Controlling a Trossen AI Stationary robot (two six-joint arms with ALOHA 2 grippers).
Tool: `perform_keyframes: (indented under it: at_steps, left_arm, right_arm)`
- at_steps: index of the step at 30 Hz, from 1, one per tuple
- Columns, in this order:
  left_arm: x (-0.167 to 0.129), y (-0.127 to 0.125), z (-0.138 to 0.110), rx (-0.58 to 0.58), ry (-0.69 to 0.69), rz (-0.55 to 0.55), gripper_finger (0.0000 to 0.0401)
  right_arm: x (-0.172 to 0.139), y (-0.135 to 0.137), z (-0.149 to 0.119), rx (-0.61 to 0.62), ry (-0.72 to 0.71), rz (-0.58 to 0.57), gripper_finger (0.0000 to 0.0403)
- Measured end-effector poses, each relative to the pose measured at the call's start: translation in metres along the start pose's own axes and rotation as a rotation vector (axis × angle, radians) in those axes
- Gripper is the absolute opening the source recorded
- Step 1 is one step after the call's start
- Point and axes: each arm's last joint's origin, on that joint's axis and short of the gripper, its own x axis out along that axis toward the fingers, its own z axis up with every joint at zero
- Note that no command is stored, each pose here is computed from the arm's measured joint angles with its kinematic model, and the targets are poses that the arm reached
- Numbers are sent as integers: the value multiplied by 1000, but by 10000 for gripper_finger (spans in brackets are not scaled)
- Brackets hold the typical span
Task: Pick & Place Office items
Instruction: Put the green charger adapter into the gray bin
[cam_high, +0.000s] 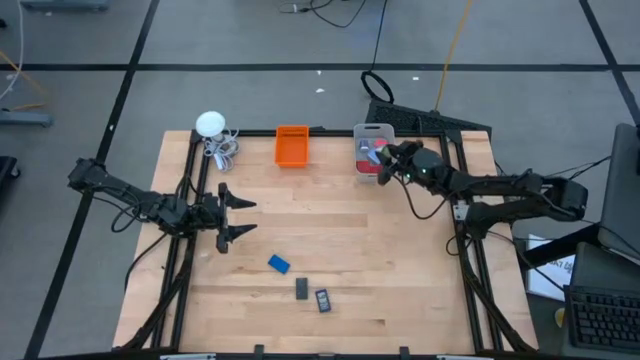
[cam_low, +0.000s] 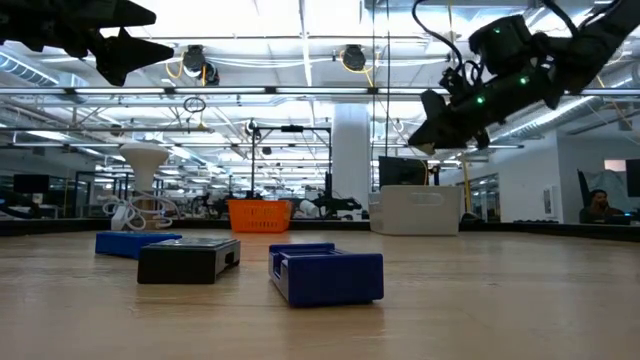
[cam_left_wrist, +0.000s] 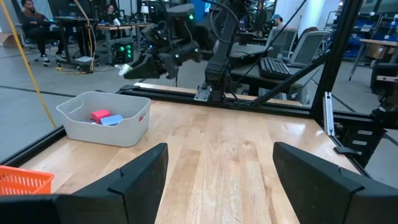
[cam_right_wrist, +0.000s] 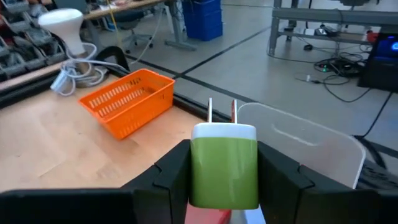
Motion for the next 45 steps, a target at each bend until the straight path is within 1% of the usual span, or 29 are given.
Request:
perform_keyframes:
  at_steps: [6,11,16,21,27,32,37,42,45]
  left_arm:
    - [0,0,0,0,0,0,292]
    - [0,0,0,0,0,0,292]
    - [0,0,0,0,0,0,292]
    - [0,0,0,0,0,0,292]
    - [0,0,0,0,0,0,292]
    - [0,0,0,0,1,0,292]
    - [0,0,0,0,0,0,292]
    - [0,0,0,0,0,0,292]
    - [0,0,0,0,0,0,292]
  right_arm:
    - [6,-5,21,-8,2,-47,135]
    - [12,-9,33,-16,5,-72,135]
    - [26,-8,41,-29,47,-25,135]
    - [49,-14,32,-64,117,-68,135]
    - [73,-31,6,-62,222,-139,135]
    - [87,-45,-13,-53,287,-187,135]
    - [94,-47,-19,-48,277,-190,135]
    - [95,-46,-17,-45,252,-186,136]
    - [95,-46,-17,-44,245,-185,143]
